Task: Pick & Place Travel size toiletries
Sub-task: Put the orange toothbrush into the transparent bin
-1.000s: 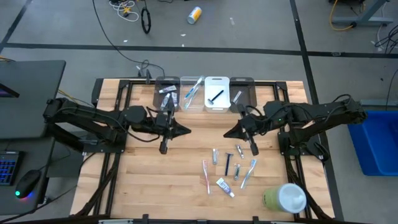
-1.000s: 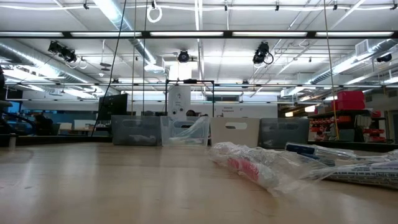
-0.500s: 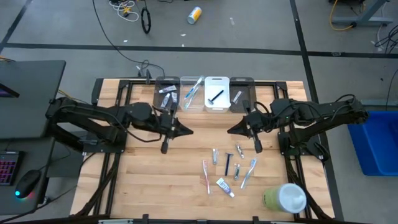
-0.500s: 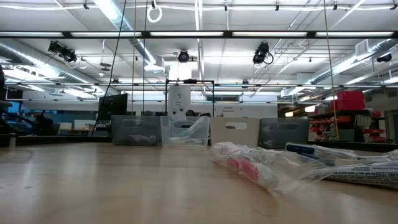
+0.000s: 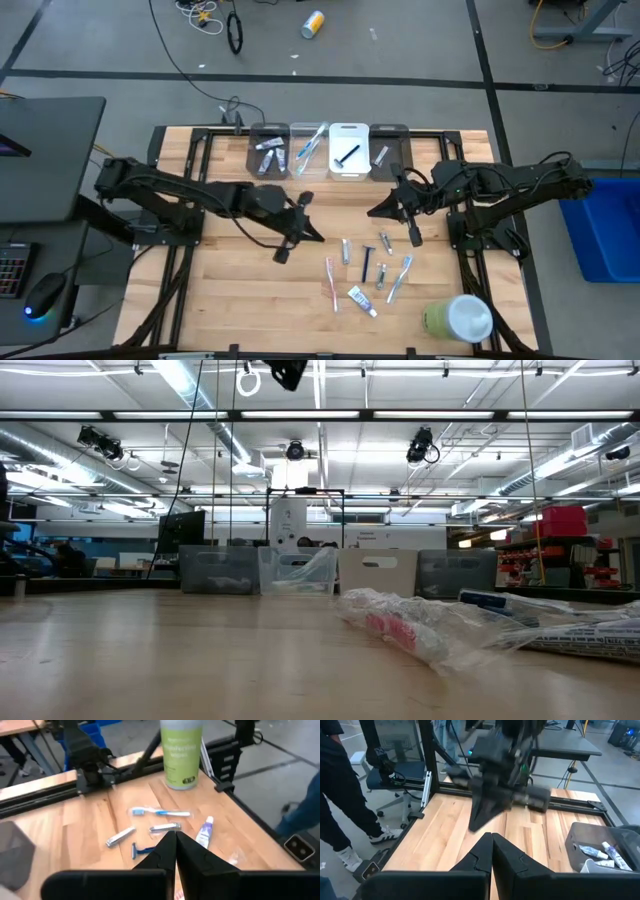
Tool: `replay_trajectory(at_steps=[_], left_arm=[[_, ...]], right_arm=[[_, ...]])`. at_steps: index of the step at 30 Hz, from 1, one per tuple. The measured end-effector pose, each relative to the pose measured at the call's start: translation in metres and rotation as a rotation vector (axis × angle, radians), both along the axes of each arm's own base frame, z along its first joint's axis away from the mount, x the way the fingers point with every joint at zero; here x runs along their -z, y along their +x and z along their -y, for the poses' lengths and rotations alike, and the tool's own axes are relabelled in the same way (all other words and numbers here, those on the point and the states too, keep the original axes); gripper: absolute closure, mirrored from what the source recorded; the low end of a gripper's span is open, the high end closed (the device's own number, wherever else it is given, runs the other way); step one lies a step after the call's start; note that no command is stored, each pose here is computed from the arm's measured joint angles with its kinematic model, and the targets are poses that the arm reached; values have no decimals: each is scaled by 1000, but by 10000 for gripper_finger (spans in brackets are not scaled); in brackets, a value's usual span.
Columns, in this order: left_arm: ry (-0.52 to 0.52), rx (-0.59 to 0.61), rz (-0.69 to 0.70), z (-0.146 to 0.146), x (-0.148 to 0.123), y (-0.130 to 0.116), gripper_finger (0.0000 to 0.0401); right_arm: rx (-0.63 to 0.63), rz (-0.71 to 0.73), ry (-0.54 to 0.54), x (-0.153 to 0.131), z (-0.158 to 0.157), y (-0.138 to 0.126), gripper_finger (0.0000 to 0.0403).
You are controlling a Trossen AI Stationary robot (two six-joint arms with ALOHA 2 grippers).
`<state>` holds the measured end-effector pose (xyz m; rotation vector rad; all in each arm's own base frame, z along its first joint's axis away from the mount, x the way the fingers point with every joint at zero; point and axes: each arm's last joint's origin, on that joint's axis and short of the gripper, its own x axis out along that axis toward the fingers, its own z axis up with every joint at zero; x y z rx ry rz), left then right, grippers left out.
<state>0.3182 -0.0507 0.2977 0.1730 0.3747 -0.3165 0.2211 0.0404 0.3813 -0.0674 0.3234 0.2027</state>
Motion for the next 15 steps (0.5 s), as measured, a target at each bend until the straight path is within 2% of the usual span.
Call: replay_trajectory(at_steps=[8,15], left_arm=[[26,46,-50,2,16,8,395],[84,106,-45,3,13,8,351]], right_arm=[[43,-18,9,1,1,0,392],[44,-25,8,2,1,0,393]])
